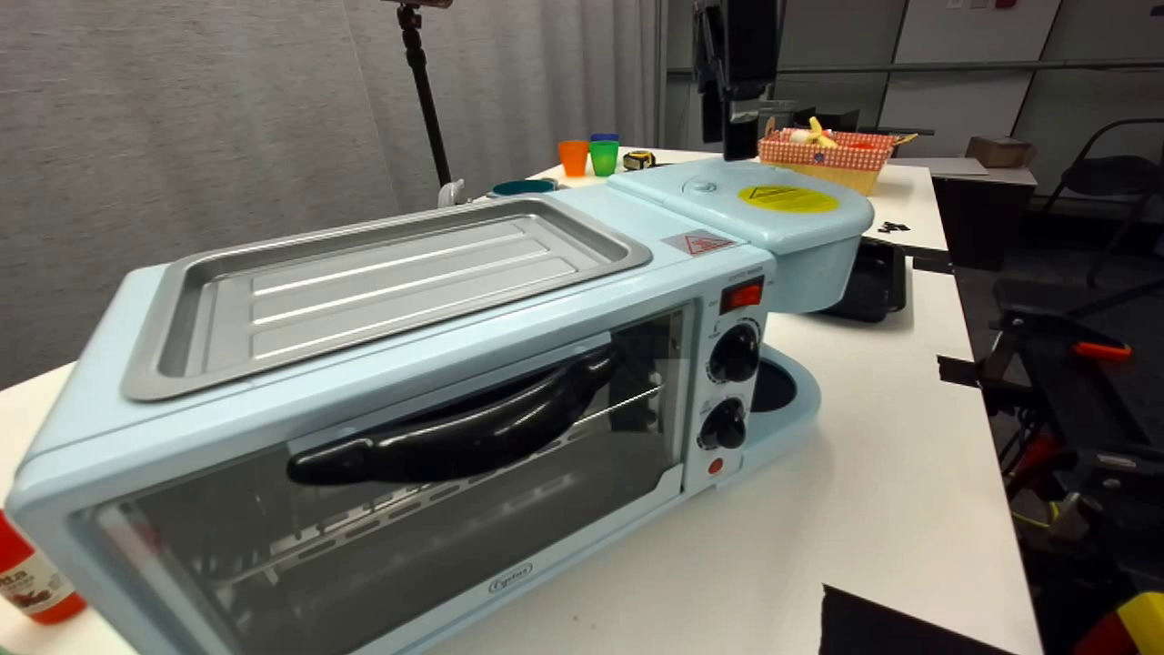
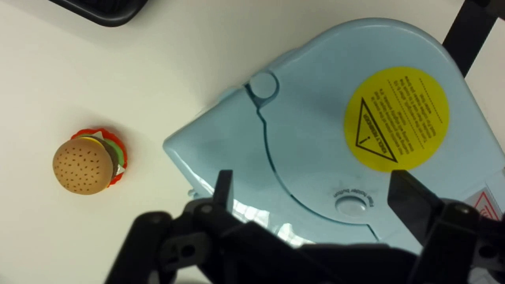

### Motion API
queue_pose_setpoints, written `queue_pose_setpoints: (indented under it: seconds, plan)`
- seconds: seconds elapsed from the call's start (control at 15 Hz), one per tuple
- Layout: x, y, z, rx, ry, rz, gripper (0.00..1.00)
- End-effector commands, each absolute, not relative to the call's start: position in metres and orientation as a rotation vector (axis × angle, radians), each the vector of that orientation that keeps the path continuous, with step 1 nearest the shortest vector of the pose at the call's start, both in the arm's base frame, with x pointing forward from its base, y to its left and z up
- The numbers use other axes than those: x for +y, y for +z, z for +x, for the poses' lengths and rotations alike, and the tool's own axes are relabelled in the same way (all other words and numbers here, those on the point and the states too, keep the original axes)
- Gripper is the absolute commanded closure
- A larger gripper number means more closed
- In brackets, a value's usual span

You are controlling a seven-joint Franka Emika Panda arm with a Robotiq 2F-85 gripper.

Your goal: Press the button on the right side of the breakfast station to open the chamber on the right

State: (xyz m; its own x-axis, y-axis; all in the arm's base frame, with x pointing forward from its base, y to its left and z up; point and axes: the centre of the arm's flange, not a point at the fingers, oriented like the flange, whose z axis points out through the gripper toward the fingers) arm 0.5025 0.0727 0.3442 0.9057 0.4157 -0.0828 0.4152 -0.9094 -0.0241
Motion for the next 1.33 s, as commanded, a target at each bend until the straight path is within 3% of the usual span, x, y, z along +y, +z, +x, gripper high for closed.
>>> queue_pose_setpoints:
  seconds: [0.0, 0.4, 0.47, 0.6, 1.13, 1.27]
  plan:
    - [0.085, 0.346, 0.521, -0.708, 0.181, -3.061, 0.0]
    - [0.099, 0.348, 0.526, -0.741, 0.195, -3.052, 0.0]
    - [0.1, 0.348, 0.527, -0.744, 0.197, -3.051, 0.25]
    - [0.102, 0.349, 0.526, -0.756, 0.196, -3.055, 0.34]
    - [0.118, 0.351, 0.52, -0.807, 0.196, -3.059, 0.96]
    - [0.124, 0.352, 0.519, -0.822, 0.197, -3.057, 1.0]
